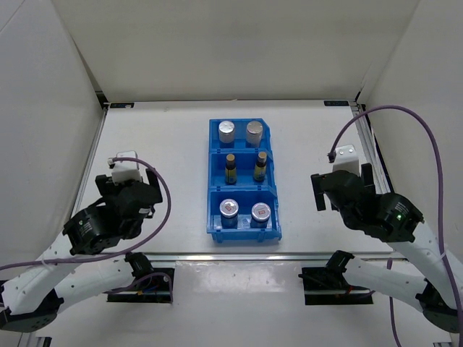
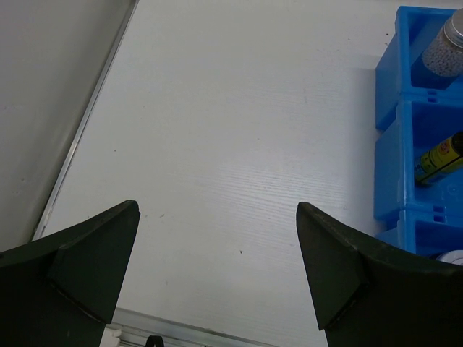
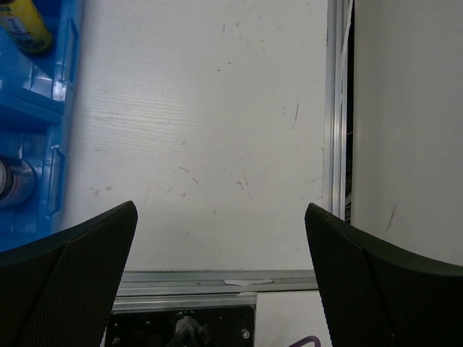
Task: Organize the condiment bottles
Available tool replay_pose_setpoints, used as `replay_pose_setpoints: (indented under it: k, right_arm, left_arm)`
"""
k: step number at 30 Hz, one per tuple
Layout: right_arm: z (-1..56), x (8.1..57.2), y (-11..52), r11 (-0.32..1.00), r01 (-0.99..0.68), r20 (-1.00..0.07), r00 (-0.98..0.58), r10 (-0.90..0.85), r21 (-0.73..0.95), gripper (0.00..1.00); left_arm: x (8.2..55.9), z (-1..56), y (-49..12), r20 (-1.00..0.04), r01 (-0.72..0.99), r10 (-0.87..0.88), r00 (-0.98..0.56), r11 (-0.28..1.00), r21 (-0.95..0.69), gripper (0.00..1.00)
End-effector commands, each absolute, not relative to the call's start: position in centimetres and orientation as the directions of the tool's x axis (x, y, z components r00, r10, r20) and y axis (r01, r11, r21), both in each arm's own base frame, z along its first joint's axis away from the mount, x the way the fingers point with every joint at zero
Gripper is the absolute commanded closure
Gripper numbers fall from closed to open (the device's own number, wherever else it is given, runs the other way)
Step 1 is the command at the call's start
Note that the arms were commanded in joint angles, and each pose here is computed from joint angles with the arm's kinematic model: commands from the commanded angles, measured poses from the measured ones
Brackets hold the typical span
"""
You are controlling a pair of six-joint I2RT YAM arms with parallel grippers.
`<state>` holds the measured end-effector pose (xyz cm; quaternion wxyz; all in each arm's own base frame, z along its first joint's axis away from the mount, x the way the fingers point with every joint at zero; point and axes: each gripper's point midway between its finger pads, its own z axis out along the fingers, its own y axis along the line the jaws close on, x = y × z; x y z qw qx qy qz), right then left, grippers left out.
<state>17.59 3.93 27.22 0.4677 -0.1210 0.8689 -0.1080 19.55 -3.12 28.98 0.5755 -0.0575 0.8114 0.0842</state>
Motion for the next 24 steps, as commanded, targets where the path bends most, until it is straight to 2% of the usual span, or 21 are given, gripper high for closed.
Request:
replay_pose_setpoints:
  k: [1,8,24]
  right_arm:
    - [27.19,17.99,4.91,0.943,-0.143,-0.785,-0.525,-0.33,-0.301,0.0]
    - [26.42,17.95,5.89,0.929,-0.2,-0.752,-0.547,-0.369,-0.31,0.0]
    - [26.91,17.96,5.66,0.934,-0.188,-0.765,-0.536,-0.358,-0.304,0.0]
  left_arm:
    - [19.31,29.55,-2.63,-0.947,-0.195,-0.009,-0.32,0.979,0.057,0.0]
    - [19.63,29.2,-3.08,-0.941,-0.194,0.014,-0.337,0.977,0.084,0.0]
    - [19.62,29.32,-2.94,-0.944,-0.205,0.004,-0.329,0.976,0.075,0.0]
